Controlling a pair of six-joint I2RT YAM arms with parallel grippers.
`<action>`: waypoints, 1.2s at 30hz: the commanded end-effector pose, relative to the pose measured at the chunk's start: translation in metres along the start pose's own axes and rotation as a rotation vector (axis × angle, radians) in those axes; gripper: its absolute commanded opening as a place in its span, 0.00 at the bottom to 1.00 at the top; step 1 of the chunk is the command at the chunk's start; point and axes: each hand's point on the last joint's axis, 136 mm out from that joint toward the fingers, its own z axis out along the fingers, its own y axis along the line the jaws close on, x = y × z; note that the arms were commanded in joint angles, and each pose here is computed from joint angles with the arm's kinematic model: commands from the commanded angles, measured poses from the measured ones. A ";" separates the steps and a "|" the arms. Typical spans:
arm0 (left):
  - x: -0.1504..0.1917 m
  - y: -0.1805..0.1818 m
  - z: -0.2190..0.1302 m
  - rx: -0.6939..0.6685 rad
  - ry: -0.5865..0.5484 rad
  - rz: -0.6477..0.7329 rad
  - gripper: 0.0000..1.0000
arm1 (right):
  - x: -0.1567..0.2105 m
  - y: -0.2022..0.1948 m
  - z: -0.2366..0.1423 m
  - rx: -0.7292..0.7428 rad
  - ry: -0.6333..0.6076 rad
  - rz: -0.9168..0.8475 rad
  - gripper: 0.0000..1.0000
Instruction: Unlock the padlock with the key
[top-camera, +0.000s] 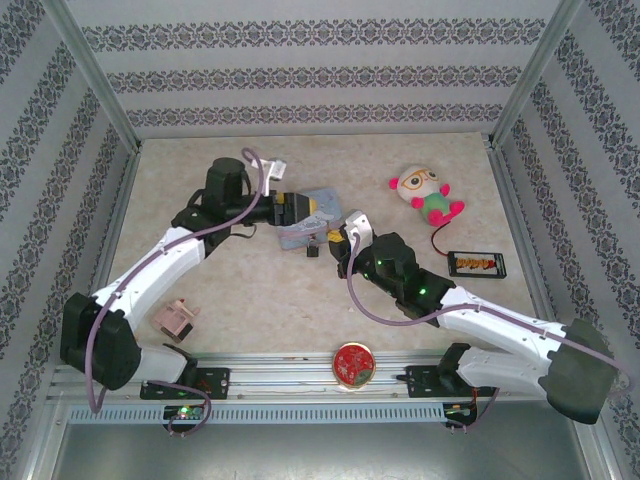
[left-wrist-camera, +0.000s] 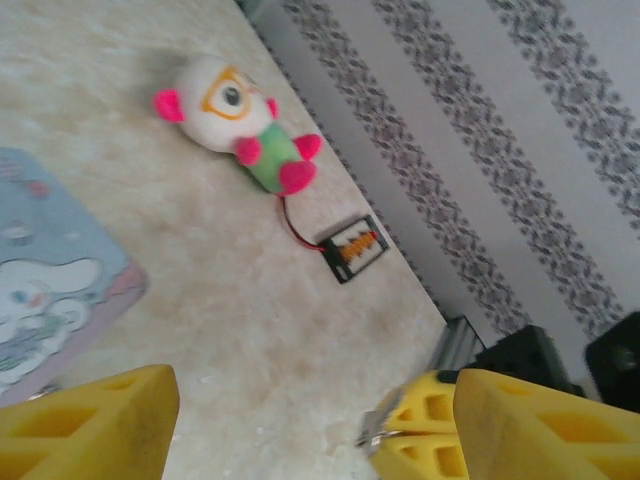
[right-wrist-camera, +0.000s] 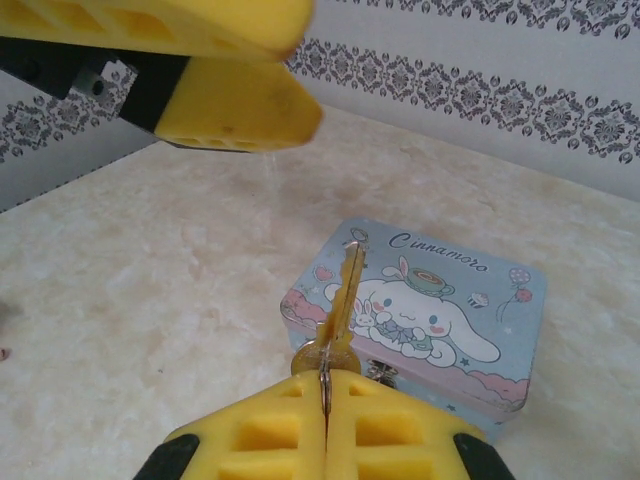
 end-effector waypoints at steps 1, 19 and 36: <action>0.021 -0.021 0.009 0.058 0.139 0.066 0.67 | -0.007 -0.001 -0.003 0.000 -0.034 -0.006 0.00; 0.039 -0.027 0.033 0.123 0.222 0.063 0.41 | -0.004 0.002 -0.001 -0.017 -0.025 0.001 0.00; 0.037 -0.021 0.049 0.162 0.203 0.003 0.11 | 0.002 0.008 0.007 -0.037 0.004 0.005 0.00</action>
